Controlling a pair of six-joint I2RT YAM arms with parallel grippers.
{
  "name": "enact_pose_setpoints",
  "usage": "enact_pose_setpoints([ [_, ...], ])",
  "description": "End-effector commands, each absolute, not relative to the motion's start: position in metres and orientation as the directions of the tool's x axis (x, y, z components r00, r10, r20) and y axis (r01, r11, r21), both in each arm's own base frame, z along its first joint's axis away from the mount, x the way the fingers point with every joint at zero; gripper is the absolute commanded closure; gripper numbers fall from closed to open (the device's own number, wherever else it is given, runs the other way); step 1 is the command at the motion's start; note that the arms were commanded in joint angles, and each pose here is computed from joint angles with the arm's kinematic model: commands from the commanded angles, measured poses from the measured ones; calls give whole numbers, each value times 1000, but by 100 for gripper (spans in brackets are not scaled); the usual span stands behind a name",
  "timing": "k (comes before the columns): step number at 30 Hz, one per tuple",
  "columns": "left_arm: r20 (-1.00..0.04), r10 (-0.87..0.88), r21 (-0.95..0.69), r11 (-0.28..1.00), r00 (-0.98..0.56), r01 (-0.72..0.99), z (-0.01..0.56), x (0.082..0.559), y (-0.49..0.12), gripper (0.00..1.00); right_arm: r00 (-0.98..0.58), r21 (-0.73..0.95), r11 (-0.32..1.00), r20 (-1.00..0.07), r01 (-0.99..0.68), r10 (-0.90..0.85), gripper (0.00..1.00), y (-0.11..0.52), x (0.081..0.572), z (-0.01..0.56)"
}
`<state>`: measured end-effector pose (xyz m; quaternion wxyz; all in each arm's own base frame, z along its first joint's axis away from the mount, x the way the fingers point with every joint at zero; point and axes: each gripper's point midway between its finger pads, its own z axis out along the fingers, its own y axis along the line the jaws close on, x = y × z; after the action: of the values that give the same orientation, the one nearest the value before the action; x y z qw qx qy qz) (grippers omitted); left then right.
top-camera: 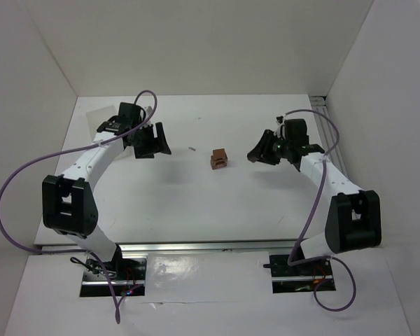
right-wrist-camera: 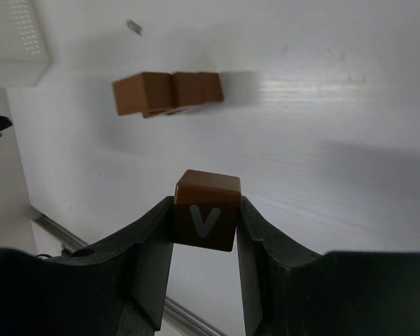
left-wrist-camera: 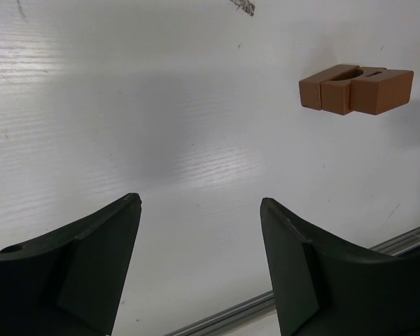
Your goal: Build the wood block tower
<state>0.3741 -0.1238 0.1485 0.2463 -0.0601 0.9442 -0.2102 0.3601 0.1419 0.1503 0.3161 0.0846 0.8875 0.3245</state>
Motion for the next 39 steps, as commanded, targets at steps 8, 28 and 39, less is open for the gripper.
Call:
enact_pose_setpoints([
  [8,-464,-218,-470,882,-859,30,160,366,-130,19,-889,485,841,-236,242,392,71,112,295,63],
  [28,-474,-220,-465,885,-853,30,162,367,-128,19,-872,82,976,-440,200,216,32,105,324,38],
  [39,-470,-228,-469,883,-853,22,163,369,-129,19,-845,171,970,-478,176,237,24,114,327,62],
])
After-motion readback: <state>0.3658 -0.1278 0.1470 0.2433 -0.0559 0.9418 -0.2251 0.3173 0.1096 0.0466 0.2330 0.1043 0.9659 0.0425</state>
